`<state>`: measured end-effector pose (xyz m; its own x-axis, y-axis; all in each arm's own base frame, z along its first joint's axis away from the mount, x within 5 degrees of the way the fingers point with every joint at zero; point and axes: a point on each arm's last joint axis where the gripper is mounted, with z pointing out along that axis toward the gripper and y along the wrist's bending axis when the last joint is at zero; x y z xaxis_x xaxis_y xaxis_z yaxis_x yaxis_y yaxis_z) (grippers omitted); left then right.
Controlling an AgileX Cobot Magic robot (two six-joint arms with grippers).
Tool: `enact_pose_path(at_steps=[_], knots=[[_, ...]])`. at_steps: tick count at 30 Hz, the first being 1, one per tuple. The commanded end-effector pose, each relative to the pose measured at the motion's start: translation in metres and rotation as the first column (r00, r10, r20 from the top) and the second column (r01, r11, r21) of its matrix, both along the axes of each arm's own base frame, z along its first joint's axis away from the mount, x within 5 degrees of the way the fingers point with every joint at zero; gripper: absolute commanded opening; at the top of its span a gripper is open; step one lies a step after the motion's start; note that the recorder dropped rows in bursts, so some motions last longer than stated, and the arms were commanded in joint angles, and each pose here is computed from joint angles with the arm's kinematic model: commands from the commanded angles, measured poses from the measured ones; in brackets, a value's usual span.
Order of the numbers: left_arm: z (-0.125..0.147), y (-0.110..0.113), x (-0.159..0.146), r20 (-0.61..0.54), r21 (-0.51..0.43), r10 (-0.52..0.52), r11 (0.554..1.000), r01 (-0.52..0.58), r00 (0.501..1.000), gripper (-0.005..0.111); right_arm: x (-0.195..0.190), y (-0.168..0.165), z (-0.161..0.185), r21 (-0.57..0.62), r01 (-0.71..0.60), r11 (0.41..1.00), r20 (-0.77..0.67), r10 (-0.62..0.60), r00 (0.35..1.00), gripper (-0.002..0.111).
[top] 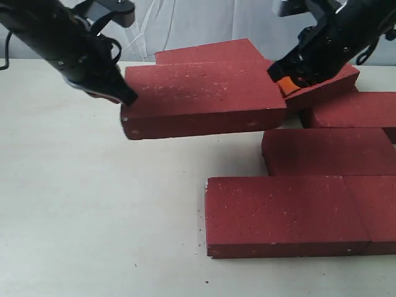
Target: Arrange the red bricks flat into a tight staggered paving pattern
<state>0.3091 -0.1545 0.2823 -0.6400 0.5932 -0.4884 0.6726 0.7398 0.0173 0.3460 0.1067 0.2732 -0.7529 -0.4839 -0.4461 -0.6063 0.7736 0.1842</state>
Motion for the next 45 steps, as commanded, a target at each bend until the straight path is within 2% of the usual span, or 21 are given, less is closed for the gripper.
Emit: enact_pose_path(at_steps=[1,5,7,11,19,24,27,33,37,42,45], knots=[[-0.017,0.021,0.004,-0.021,-0.038,0.096,0.995,-0.097,0.995,0.000,-0.003,0.051,-0.002,0.185,-0.012,0.983,-0.001,0.012,1.000,-0.001],[-0.029,0.043,0.010,-0.008,-0.031,0.168,0.985,-0.168,0.986,0.000,0.002,0.078,-0.023,0.198,-0.019,0.980,0.007,0.018,1.000,-0.001],[-0.040,0.057,0.015,-0.012,-0.012,0.193,0.981,-0.194,0.981,0.000,0.005,0.097,-0.047,0.184,-0.025,0.983,-0.007,0.027,1.000,-0.001],[-0.067,0.079,0.025,-0.014,-0.002,0.273,0.962,-0.273,0.962,0.000,0.013,0.110,-0.085,0.152,-0.006,0.988,-0.031,0.011,0.999,-0.001],[-0.123,0.075,0.041,-0.113,0.015,0.315,0.949,-0.315,0.942,0.000,0.024,0.109,-0.119,0.090,0.014,0.996,-0.019,-0.012,1.000,-0.001],[-0.124,0.075,0.047,-0.064,0.001,0.328,0.945,-0.328,0.943,0.000,0.030,0.105,-0.121,0.038,0.017,0.999,0.054,-0.019,0.998,-0.001],[-0.124,0.079,0.047,-0.041,0.047,0.317,0.948,-0.315,0.948,0.000,0.034,0.095,-0.119,-0.028,0.025,0.999,0.081,-0.023,0.996,-0.001],[-0.125,0.100,0.051,-0.017,0.100,0.424,0.902,-0.420,0.906,0.000,0.040,0.062,-0.123,-0.180,0.122,0.976,0.040,-0.117,0.992,-0.001],[-0.123,0.103,0.053,0.004,0.086,0.429,0.900,-0.427,0.903,0.000,0.038,0.055,-0.120,-0.236,0.091,0.967,0.032,-0.086,0.996,-0.001],[-0.121,0.102,0.055,0.025,0.066,0.432,0.899,-0.433,0.901,0.000,0.036,0.053,-0.103,-0.231,0.080,0.970,0.069,-0.065,0.995,-0.001],[-0.116,0.102,0.054,0.031,0.062,0.432,0.899,-0.433,0.901,0.000,0.032,0.051,-0.089,-0.266,-0.005,0.964,0.099,0.033,0.995,-0.001]])
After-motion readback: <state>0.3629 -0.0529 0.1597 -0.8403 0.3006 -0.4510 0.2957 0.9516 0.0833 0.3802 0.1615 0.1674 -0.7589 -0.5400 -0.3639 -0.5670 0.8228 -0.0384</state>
